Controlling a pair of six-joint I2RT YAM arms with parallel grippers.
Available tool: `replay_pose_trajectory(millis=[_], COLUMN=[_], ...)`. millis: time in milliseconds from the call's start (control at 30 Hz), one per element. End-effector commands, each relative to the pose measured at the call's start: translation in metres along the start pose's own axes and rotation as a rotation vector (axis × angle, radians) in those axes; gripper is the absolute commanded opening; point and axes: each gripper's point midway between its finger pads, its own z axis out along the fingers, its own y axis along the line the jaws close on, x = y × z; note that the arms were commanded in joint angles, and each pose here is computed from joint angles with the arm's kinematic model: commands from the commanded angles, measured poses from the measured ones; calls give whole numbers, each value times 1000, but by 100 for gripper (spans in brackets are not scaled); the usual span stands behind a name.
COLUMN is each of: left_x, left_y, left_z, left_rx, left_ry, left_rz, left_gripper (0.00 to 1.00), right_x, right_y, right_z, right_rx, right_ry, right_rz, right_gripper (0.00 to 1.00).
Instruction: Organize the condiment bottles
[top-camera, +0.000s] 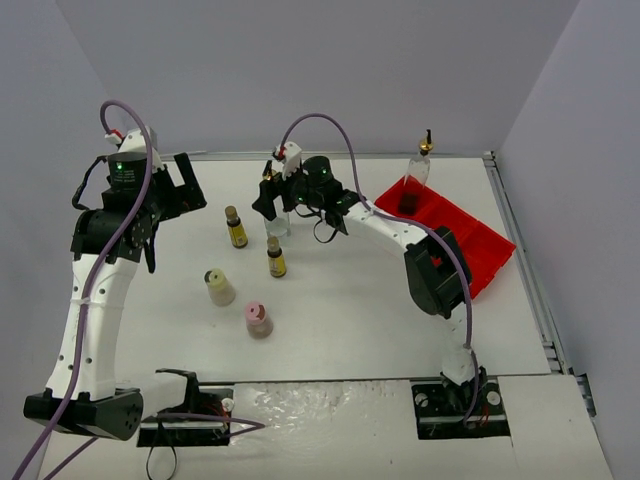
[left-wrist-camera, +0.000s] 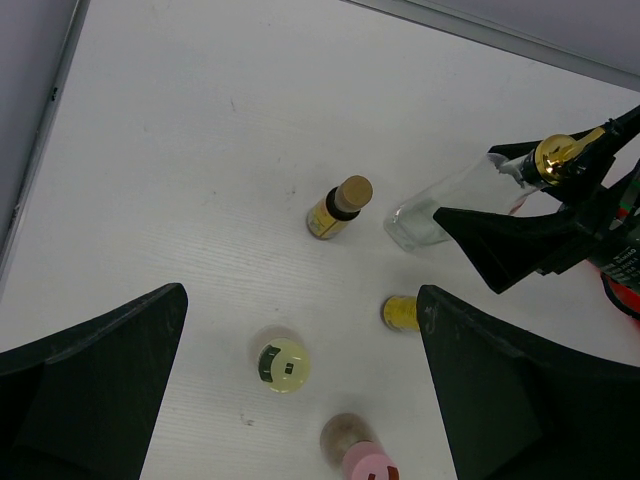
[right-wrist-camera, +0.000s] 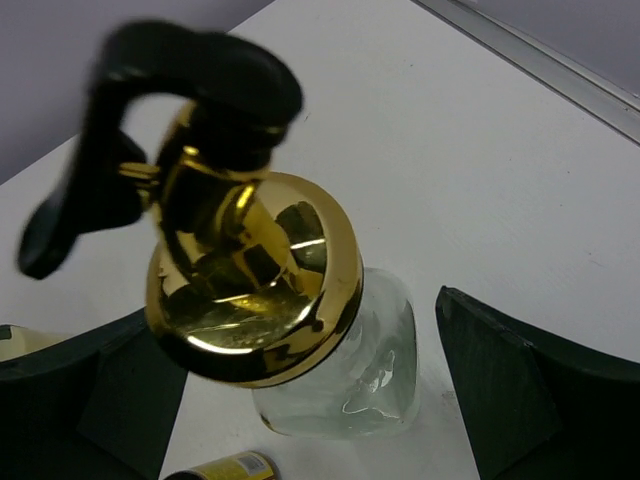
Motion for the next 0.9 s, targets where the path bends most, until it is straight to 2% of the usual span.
replay_pose_trajectory(millis=[0, 133, 267, 533, 633, 867], left_x=[-31, -30, -30, -30, -31, -32], left_y=[-3, -2, -2, -1, 0, 0], left_z=[-14, -13, -13, -17, -19, -23], left_rx=[11, 9, 9, 8, 5, 10], left_ry=[-104, -101, -102, -108, -112, -134], left_rz=[5, 8, 8, 9, 13, -1], left_gripper=[97, 97, 97, 97, 97, 97], right_x=[-31, -25, -21, -19, -27, -67], right_y=[5, -1, -4, -4, -5, -21], right_z=[6, 9, 11, 18, 14, -17], right_rx=[-22, 8, 17, 12, 39, 204], right_ry=[-90, -86, -77, -69, -82, -122], right_rz=[-43, -43, -42, -33, -37, -102], right_gripper=[97, 90, 71, 5, 0, 0])
